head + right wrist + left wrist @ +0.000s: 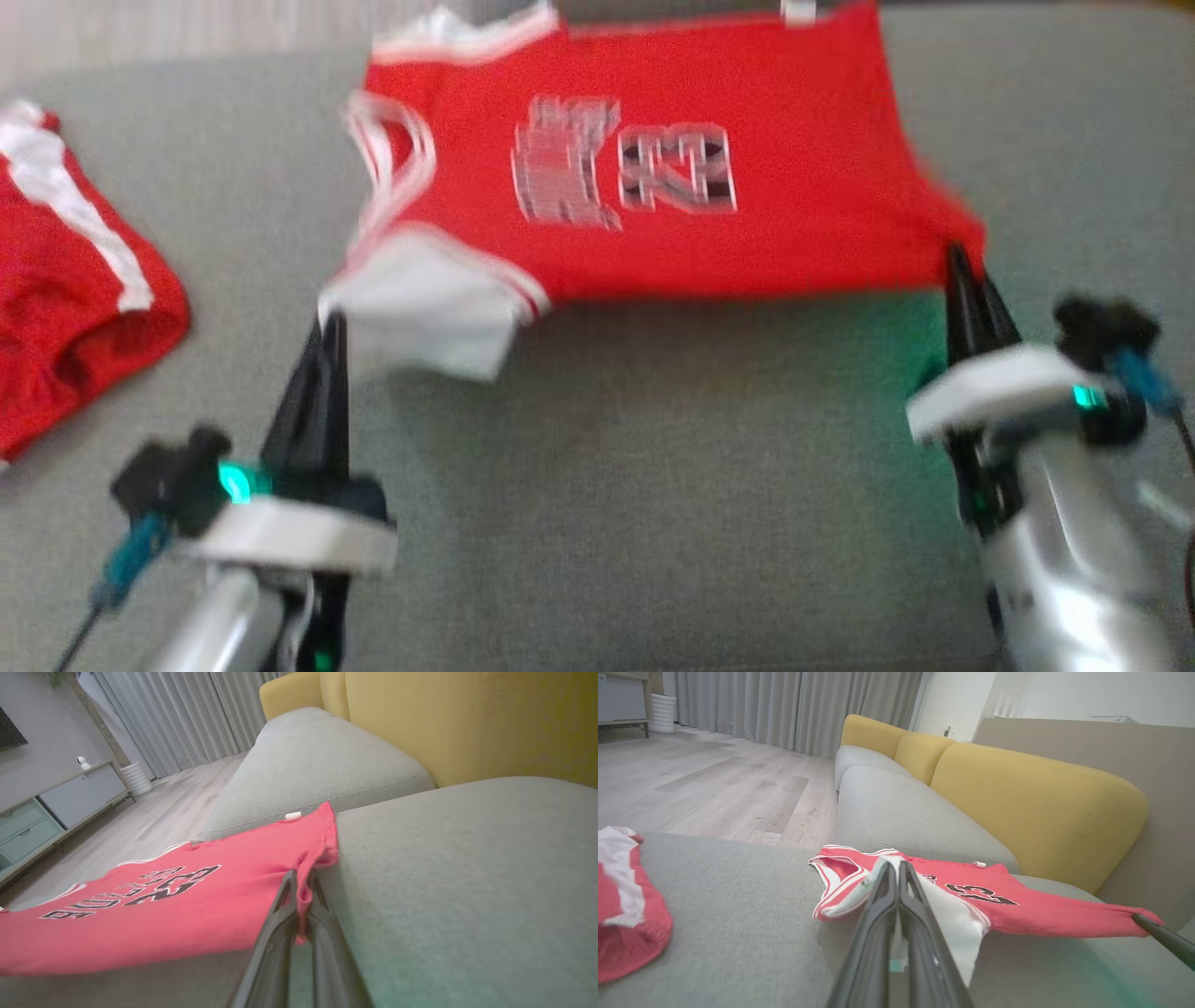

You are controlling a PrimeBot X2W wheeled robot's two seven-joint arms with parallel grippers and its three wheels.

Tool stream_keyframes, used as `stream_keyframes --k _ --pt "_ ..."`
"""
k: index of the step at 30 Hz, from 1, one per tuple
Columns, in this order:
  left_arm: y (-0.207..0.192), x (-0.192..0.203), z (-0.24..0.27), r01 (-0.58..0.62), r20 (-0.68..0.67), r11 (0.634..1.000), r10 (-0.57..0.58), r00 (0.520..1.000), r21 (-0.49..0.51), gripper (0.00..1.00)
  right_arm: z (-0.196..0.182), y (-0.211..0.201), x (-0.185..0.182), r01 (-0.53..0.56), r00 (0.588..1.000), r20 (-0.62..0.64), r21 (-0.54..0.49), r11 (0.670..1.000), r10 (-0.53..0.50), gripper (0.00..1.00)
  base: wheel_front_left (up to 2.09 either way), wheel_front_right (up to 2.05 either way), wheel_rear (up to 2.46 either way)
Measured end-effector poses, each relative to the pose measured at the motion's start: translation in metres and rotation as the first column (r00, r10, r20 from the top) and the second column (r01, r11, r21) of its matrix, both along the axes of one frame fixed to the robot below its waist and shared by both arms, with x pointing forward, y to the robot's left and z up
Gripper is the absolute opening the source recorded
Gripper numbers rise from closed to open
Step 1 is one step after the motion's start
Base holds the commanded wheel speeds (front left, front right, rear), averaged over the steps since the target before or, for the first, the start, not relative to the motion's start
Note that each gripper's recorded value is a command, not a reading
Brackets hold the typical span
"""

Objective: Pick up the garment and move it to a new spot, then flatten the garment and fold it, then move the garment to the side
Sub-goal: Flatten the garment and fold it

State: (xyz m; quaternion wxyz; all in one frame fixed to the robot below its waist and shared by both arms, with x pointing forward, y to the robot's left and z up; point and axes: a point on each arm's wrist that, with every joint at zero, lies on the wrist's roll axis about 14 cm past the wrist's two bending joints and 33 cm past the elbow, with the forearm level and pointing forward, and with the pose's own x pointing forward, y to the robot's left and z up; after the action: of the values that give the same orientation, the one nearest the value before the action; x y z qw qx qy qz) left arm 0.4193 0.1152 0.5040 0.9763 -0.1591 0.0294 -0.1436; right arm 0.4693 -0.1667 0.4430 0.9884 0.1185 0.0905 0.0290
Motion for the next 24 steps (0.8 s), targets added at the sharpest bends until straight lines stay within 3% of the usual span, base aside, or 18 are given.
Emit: stream_keyframes --k 7,13,24 --pt "0.006 -0.076 0.015 -0.037 -0.03 0.999 0.036 0.999 -0.027 0.0 0.003 -0.029 -0.088 0.086 0.996 -0.033 0.034 0.996 -0.085 0.0 0.0 0.0 0.0" --pt "0.005 -0.121 0.005 -0.055 -0.089 0.998 0.051 0.995 -0.044 0.0 -0.012 -0.029 -0.144 0.08 0.987 -0.144 0.059 0.995 -0.071 0.0 0.0 0.0 0.0" --pt "-0.008 -0.131 -0.026 -0.014 -0.187 1.0 0.009 0.982 -0.023 0.0 -0.015 -0.026 -0.144 0.047 0.977 -0.208 0.028 0.999 -0.04 0.0 0.0 0.0 0.0"
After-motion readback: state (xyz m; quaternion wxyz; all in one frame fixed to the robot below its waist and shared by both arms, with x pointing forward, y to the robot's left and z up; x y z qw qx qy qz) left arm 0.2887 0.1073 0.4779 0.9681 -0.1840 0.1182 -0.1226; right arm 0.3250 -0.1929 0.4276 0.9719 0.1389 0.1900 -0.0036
